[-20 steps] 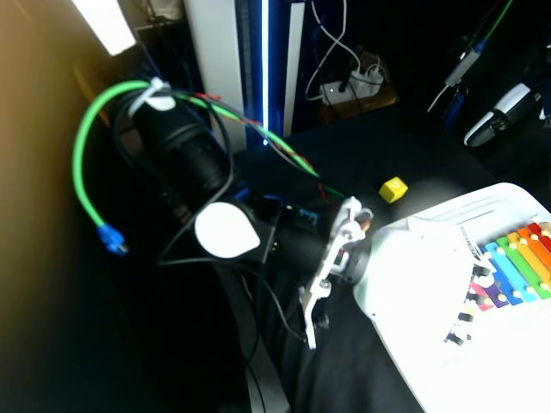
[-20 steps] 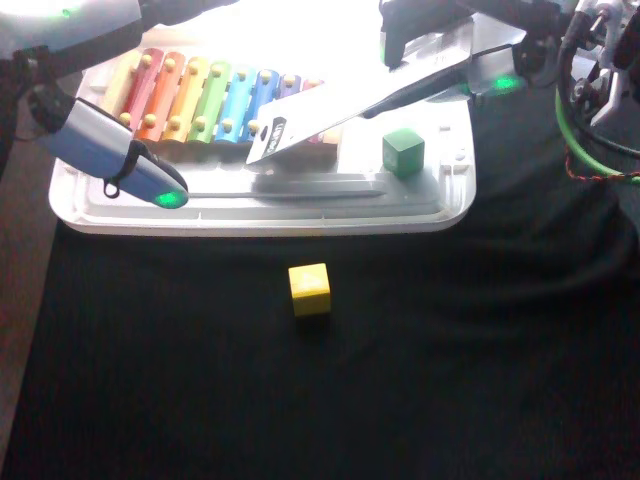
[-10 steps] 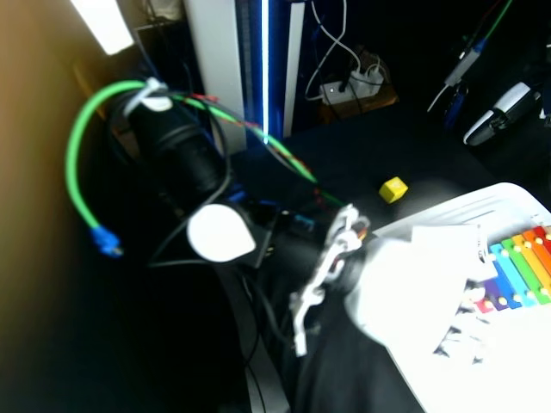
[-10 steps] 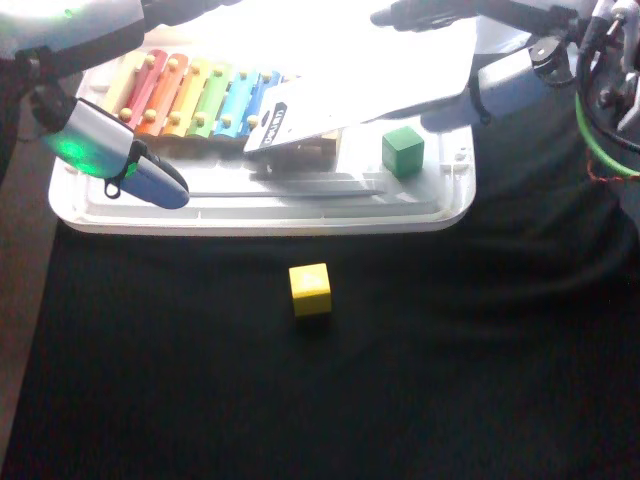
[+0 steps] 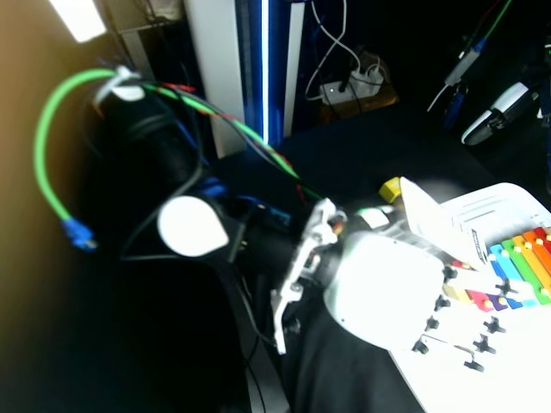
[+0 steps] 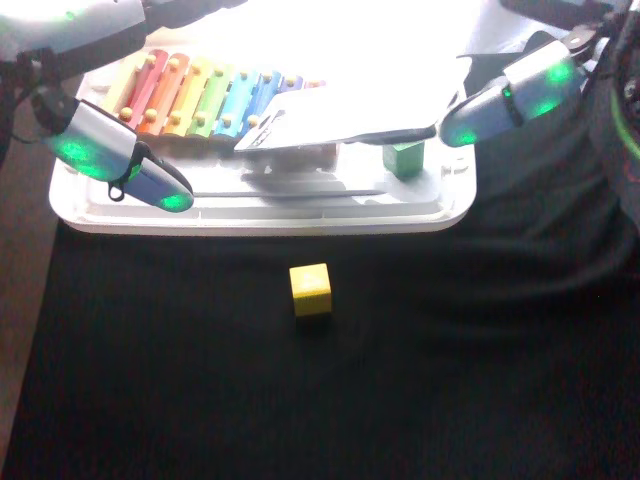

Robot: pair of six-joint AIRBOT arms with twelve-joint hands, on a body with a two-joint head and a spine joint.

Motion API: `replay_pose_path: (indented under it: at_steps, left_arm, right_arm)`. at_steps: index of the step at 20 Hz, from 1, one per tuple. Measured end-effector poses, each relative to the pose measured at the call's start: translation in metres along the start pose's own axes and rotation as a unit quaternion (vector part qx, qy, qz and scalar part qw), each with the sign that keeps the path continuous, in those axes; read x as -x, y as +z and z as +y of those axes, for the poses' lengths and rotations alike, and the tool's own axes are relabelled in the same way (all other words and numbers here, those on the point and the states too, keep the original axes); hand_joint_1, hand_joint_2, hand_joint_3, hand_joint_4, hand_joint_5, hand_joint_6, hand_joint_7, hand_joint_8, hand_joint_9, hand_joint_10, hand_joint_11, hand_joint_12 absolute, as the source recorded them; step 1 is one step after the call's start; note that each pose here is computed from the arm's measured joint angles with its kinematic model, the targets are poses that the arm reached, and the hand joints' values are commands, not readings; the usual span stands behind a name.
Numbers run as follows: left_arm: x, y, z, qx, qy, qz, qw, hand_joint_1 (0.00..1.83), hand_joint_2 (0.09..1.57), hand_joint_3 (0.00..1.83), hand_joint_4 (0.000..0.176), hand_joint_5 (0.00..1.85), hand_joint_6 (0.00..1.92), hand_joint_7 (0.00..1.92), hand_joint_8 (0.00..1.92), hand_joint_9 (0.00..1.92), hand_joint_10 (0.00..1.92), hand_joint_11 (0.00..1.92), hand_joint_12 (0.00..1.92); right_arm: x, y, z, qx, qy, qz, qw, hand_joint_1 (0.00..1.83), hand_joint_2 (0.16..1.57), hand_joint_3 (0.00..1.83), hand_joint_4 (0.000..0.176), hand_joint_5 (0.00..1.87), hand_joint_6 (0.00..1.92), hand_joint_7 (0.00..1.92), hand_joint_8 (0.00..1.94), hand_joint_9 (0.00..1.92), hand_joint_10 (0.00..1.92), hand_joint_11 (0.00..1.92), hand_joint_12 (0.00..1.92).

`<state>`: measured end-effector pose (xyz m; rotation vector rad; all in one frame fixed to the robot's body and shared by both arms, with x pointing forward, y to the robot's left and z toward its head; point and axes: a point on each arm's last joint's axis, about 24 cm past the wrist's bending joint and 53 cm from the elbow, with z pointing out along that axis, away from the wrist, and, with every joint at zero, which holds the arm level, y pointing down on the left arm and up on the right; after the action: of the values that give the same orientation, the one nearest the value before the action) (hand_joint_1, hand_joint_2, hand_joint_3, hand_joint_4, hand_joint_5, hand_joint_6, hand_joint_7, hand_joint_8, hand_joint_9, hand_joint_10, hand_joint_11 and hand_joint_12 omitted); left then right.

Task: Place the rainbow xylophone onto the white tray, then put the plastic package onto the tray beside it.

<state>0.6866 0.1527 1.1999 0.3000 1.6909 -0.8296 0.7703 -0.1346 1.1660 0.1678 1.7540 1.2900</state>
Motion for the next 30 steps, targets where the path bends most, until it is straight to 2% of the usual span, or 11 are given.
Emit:
replay_pose_path:
  at_steps: [1,2,6,8,10,14,17,20,22,26,30]
  left_arm:
    - [0.001,-0.001,0.002,0.002,0.000,0.000,1.0000,0.89,0.72,0.01,0.000,0.00,0.00,0.10,0.00,0.14,0.00,0.00,0.58]
    - [0.002,-0.003,0.003,0.004,0.000,-0.002,1.0000,0.88,0.71,0.00,0.000,0.00,0.00,0.09,0.00,0.11,0.00,0.00,0.63]
    - [0.000,-0.005,0.007,0.007,-0.007,-0.002,0.9999,0.93,0.72,0.00,0.000,0.00,0.00,0.10,0.01,0.11,0.01,0.00,0.64]
    - [0.000,-0.010,0.010,0.015,-0.009,-0.006,0.9998,0.95,0.72,0.00,0.000,0.00,0.00,0.10,0.01,0.14,0.02,0.00,0.63]
    - [0.004,-0.015,0.015,0.021,-0.016,-0.015,0.9995,0.95,0.72,0.00,0.000,0.00,0.00,0.08,0.00,0.12,0.00,0.00,0.51]
    - [0.006,-0.018,0.015,0.020,-0.023,-0.023,0.9993,0.94,0.74,0.01,0.000,0.00,0.00,0.07,0.00,0.21,0.02,0.00,0.69]
    - [0.009,-0.027,0.018,0.025,-0.026,-0.034,0.9988,0.92,0.74,0.01,0.000,0.00,0.00,0.08,0.00,0.19,0.01,0.00,0.68]
    - [0.020,-0.038,0.025,0.034,-0.034,-0.059,0.9971,0.92,0.76,0.01,0.000,0.00,0.00,0.10,0.01,0.20,0.01,0.00,0.70]
    - [0.025,-0.043,0.014,0.018,-0.035,-0.075,0.9964,0.93,0.77,0.01,0.000,0.00,0.00,0.08,0.00,0.16,0.00,0.00,0.59]
    - [0.035,-0.052,0.002,-0.004,-0.029,-0.101,0.9944,0.89,0.78,0.02,0.000,0.00,0.00,0.07,0.00,0.16,0.00,0.00,0.67]
    - [0.040,-0.058,-0.017,-0.032,-0.036,-0.120,0.9917,0.84,0.76,0.02,0.000,0.00,0.00,0.06,0.01,0.06,0.01,0.00,0.23]
  right_arm:
    - [0.006,-0.005,-0.001,-0.004,-0.004,-0.004,1.0000,0.68,0.62,0.00,0.176,0.00,0.00,0.01,0.00,0.01,0.00,0.00,0.23]
    - [0.012,-0.010,-0.002,-0.005,-0.004,-0.008,0.9999,0.71,0.61,0.00,0.176,0.00,0.00,0.00,0.00,0.00,0.00,0.00,0.17]
    - [0.026,-0.026,0.001,-0.007,-0.001,-0.018,0.9998,0.59,0.63,0.00,0.176,0.00,0.00,0.00,0.00,0.00,0.00,0.00,0.36]
    - [0.029,-0.033,0.007,-0.005,-0.014,-0.022,0.9997,0.60,0.66,0.01,0.176,0.00,0.00,0.00,0.00,0.00,0.00,0.00,0.03]
    - [0.034,-0.041,0.017,0.009,-0.018,-0.030,0.9994,0.72,0.64,0.00,0.176,0.00,0.00,0.00,0.00,0.00,0.00,0.10,0.05]
    - [0.037,-0.048,0.024,0.016,-0.022,-0.036,0.9990,0.75,0.57,0.00,0.176,0.00,0.00,0.00,0.00,0.00,0.00,0.00,0.00]
    - [0.037,-0.058,0.039,0.045,-0.014,-0.036,0.9982,0.74,0.61,0.00,0.165,0.00,0.00,0.00,0.00,0.00,0.00,0.01,0.01]
    - [0.035,-0.078,0.049,0.077,0.005,-0.038,0.9963,0.76,0.59,0.00,0.176,0.00,0.00,0.00,0.00,0.00,0.00,0.01,0.00]
    - [0.033,-0.094,0.066,0.107,0.001,-0.047,0.9932,0.74,0.63,0.01,0.176,0.00,0.00,0.00,0.00,0.00,0.00,0.00,0.00]
    - [0.039,-0.128,0.082,0.136,-0.012,-0.076,0.9877,0.82,0.72,0.02,0.176,0.00,0.00,0.02,0.01,0.00,0.00,0.01,0.01]
    - [0.036,-0.144,0.087,0.167,0.021,-0.096,0.9809,0.80,0.71,0.00,0.175,0.00,0.00,0.04,0.01,0.00,0.00,0.07,0.03]
